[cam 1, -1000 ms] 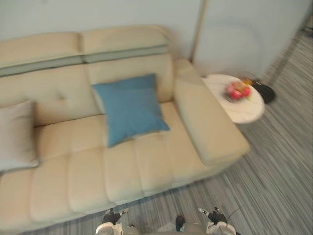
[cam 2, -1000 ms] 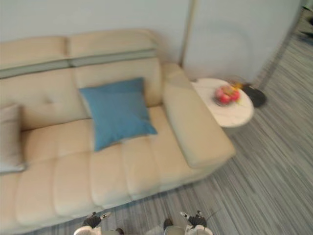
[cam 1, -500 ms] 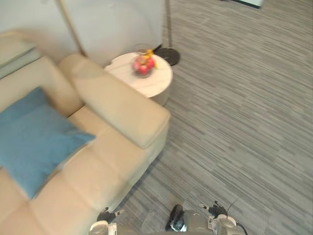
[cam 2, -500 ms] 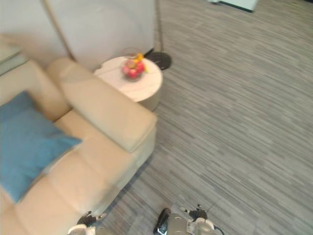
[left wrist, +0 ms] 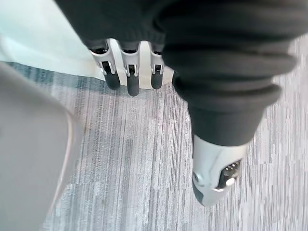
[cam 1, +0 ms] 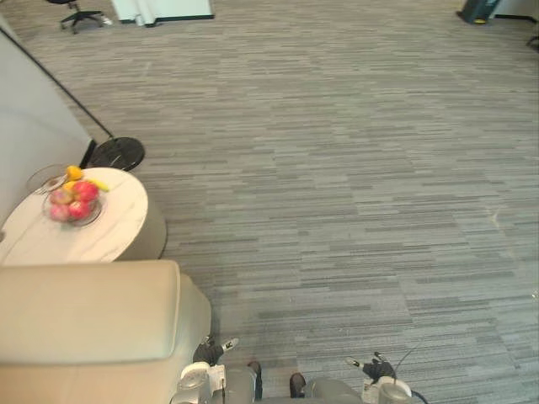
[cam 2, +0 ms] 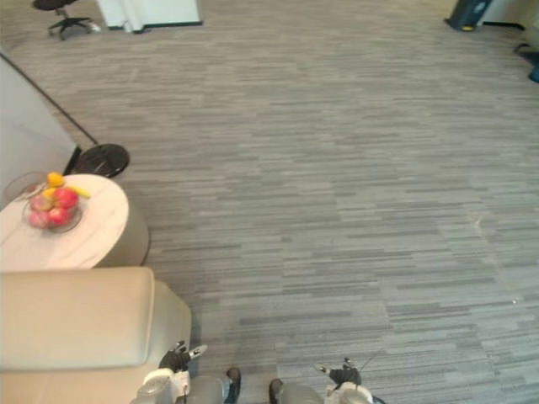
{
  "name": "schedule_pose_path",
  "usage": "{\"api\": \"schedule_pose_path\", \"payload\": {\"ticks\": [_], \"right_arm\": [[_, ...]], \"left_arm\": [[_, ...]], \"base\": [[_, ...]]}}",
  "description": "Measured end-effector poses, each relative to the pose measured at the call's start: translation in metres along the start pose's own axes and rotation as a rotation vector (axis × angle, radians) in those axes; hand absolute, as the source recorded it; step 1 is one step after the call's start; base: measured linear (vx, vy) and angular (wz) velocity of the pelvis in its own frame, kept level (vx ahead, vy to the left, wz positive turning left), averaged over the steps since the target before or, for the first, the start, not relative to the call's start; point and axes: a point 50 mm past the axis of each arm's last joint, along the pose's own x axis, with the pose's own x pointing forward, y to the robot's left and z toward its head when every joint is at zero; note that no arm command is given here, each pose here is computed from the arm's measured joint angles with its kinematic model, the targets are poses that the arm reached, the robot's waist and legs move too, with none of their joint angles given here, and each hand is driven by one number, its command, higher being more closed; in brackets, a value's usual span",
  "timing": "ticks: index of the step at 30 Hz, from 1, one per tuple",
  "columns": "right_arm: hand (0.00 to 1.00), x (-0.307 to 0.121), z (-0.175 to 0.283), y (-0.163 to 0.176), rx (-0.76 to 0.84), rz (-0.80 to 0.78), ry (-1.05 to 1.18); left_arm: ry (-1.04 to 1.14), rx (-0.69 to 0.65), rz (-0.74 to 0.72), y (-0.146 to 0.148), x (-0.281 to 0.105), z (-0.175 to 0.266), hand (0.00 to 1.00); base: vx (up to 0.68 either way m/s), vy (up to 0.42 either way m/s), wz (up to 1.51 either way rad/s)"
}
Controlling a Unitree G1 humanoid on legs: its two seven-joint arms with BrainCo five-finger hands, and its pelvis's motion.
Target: Pick up cushions and gather them together orderly.
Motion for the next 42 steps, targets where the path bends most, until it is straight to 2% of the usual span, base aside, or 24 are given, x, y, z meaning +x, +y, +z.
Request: {"api": "schedule_pose_path", "payload": {"ticks": [7,12,16,17,20,27,32,37,42], "right_arm": [[0.0,-0.002,0.008,0.024,0.042,0.06,-0.03],[0.0,0.002,0.015,0.021,0.028,0.054,-0.035],[0.0,0.003,0.005,0.005,0.001,0.018,0.003],[0.0,0.004,0.007,-0.007,-0.019,-0.009,0.001],[0.0,0.006,0.007,-0.014,-0.028,-0.028,0.011],[0.0,0.005,-0.004,-0.015,0.054,-0.046,0.061],[0.0,0.004,-0.005,-0.015,0.137,-0.068,0.068],[0.0,-0.001,-0.005,0.007,0.171,-0.017,0.034],[0.0,-0.004,0.003,0.011,0.197,-0.003,-0.033]], "left_arm": [[0.018,-0.015,0.03,0.009,-0.001,-0.005,0.0],[0.063,0.092,0.02,0.017,-0.001,-0.011,0.0],[0.059,0.178,0.027,0.029,0.001,-0.007,0.0],[0.059,0.175,0.019,0.025,0.0,-0.009,0.0],[0.064,0.159,0.002,0.017,-0.001,-0.012,0.0],[-0.031,0.135,-0.027,0.004,0.0,0.005,0.0],[-0.058,0.126,-0.04,-0.002,0.001,0.012,0.0],[-0.069,0.083,-0.004,0.007,0.0,0.014,0.0],[-0.038,0.133,-0.026,0.003,0.0,0.008,0.0]], "base": [[0.08,0.01,-1.06],[0.13,-0.212,-1.0],[0.21,-0.408,-0.29],[0.25,-0.467,-0.19],[0.25,-0.437,-0.41],[0.33,-0.266,-0.65],[0.38,0.025,-0.68],[0.62,0.137,-0.64],[0.53,0.111,-0.32]]}}
